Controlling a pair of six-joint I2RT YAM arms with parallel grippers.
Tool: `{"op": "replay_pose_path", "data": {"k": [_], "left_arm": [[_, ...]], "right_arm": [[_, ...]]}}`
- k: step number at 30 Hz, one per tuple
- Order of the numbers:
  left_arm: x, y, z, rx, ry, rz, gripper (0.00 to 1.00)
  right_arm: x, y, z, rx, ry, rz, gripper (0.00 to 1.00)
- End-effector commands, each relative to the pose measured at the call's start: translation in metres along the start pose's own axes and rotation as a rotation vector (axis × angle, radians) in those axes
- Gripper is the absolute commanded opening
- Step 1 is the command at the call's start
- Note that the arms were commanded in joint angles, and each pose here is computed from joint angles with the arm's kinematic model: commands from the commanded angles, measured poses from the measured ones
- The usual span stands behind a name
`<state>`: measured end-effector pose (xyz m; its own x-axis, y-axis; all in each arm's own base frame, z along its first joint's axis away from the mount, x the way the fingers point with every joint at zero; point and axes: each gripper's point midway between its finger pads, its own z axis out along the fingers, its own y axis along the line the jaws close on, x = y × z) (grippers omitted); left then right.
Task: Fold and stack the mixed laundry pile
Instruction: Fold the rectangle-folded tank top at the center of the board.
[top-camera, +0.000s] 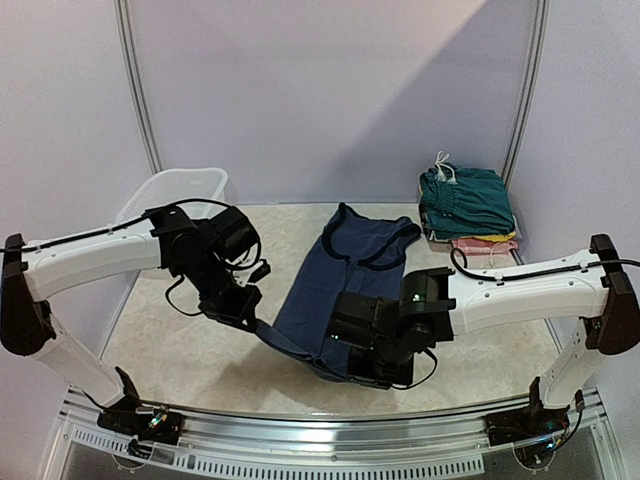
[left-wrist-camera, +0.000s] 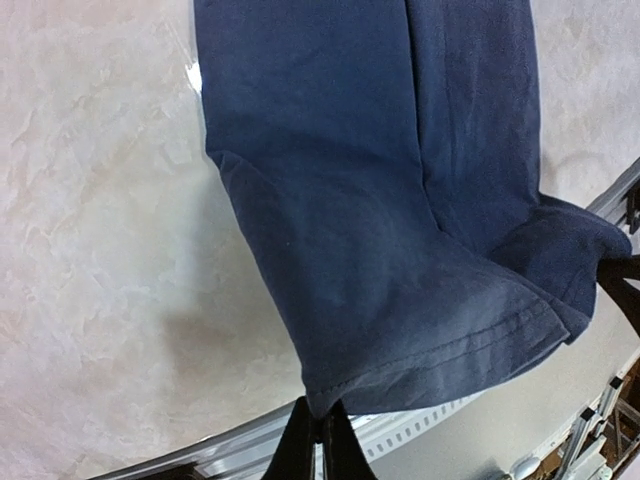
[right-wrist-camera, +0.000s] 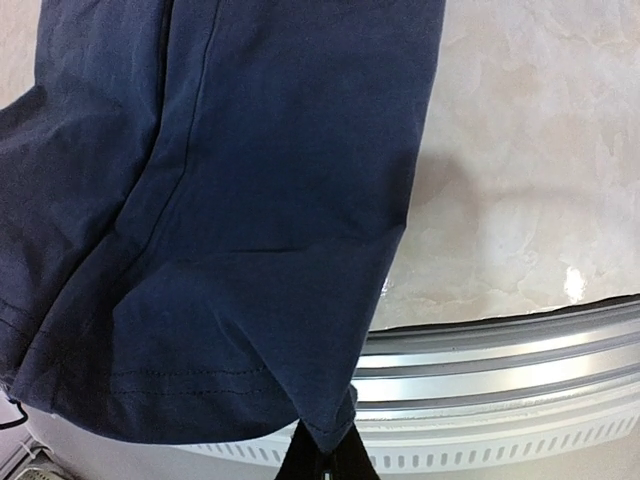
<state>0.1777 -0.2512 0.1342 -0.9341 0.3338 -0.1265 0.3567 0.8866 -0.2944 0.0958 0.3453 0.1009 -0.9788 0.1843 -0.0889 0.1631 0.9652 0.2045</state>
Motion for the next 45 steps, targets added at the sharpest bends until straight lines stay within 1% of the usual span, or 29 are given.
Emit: {"op": "replay_pose_path", "data": {"k": [1,11,23,30,32,36,45], "left_arm": [[-0.02,0.006,-0.002,-0.024,-0.012,0.004,0.0],[-0.067,0.009,0.002,-0.04,-0.05,-0.024,0.0],[-0.124,0.019,0.015,-0.049,-0.064,-0.051,0.0],[-0.147,0.018,0.031,-0.043,-0.054,-0.051,0.0],[-0.153,0.019,0.036,-0.047,-0.055,-0.053,0.0],[-0.163,0.022,0.041,-0.061,-0.058,-0.059,0.0],[-0.179,0.034,0.055,-0.079,-0.052,-0.081,0.0]], "right_arm": [[-0.021,-0.005,-0.019,-0.008,-0.047,0.022,0.0],[-0.055,-0.013,-0.018,0.001,-0.044,0.1,0.0],[-0.111,-0.027,-0.01,0.015,-0.031,0.092,0.0],[-0.133,-0.03,0.004,0.041,-0.006,0.058,0.0],[-0.133,-0.028,0.008,0.04,0.029,0.056,0.0],[-0.141,-0.033,0.017,0.075,0.049,0.047,0.0],[-0.16,-0.044,0.035,0.096,0.077,0.06,0.0]]}}
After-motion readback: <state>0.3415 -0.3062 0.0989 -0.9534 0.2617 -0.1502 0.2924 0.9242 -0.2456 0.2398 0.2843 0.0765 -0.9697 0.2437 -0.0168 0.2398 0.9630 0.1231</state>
